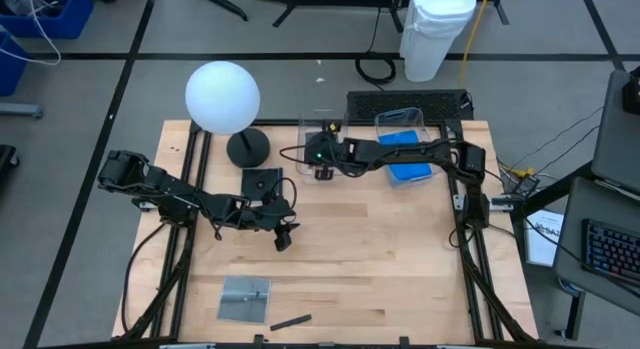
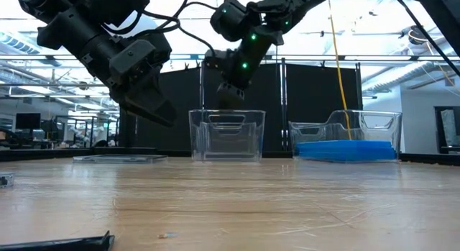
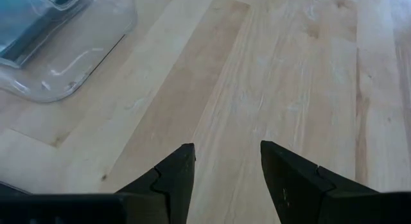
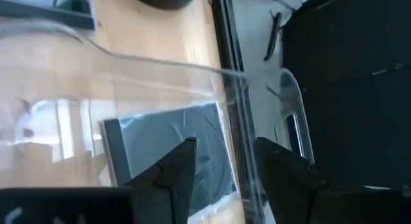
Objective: Pick & place jewel cases by type
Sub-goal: Put the top black CD case into the left transparent bin
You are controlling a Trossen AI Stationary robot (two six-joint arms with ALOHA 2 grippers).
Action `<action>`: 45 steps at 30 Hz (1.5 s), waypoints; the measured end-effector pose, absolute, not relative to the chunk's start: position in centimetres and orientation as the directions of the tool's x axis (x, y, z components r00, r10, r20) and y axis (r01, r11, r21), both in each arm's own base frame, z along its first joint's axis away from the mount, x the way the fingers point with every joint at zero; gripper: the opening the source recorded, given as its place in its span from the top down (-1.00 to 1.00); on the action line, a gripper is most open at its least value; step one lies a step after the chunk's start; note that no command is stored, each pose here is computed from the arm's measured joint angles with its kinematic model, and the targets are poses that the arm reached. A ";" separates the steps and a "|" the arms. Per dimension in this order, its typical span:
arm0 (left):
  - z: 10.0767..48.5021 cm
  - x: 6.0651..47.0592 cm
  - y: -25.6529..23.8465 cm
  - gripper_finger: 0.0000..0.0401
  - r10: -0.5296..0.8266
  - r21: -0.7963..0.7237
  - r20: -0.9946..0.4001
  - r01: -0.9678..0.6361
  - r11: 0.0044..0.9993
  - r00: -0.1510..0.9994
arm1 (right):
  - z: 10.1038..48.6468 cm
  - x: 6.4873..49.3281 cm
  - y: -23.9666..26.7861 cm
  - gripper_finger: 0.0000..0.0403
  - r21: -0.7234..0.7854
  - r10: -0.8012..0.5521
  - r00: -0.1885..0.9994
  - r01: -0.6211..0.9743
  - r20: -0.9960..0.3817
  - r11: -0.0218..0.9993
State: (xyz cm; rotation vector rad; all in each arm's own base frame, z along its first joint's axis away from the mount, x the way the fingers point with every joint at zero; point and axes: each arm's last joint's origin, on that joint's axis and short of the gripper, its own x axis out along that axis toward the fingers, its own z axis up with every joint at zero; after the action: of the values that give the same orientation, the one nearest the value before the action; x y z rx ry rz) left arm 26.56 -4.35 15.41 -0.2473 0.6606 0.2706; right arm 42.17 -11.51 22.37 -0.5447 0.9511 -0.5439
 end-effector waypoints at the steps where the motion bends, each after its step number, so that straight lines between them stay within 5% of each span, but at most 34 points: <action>1: 15.4 26.6 -4.4 0.08 0.167 -0.139 -0.632 -0.323 0.936 0.757 | 22.4 42.3 -11.3 0.23 -0.647 -0.644 0.479 0.189 -0.596 0.739; 8: 15.3 26.4 -4.3 0.08 0.170 -0.128 -0.644 -0.324 0.938 0.746 | 23.5 42.5 -8.8 0.25 -0.584 -0.567 0.556 0.171 -0.608 0.794; 16: 14.6 25.7 -4.6 0.08 0.172 -0.054 -0.713 -0.298 0.953 0.679 | 25.1 42.1 -3.5 0.26 -0.228 -0.065 0.709 -0.138 -0.703 0.964; 20: 14.5 24.6 -4.8 0.08 0.177 0.005 -0.771 -0.271 0.962 0.612 | 25.6 41.4 -1.1 0.27 -0.044 0.225 0.683 -0.353 -0.695 0.935; 25: 14.3 23.8 -3.0 0.08 0.335 0.090 -0.789 -0.443 0.892 0.514 | 24.1 39.6 1.4 0.28 0.112 0.452 0.583 -0.525 -0.675 0.844; 32: 15.4 24.1 0.3 0.11 0.397 0.135 -0.817 -0.530 0.837 0.418 | 21.4 35.4 4.2 0.32 0.123 0.502 0.581 -0.568 -0.640 0.814; 45: 16.8 23.0 5.5 0.62 0.396 0.165 -0.904 -0.720 0.674 0.163 | 15.8 24.7 3.9 0.36 0.013 0.327 0.880 -0.344 -0.345 0.939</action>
State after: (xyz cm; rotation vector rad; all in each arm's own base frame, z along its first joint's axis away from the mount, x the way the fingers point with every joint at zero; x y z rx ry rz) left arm 23.04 5.46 16.78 -0.3356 1.1554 0.8171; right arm 24.67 3.89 15.78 -0.0490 0.3504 0.3494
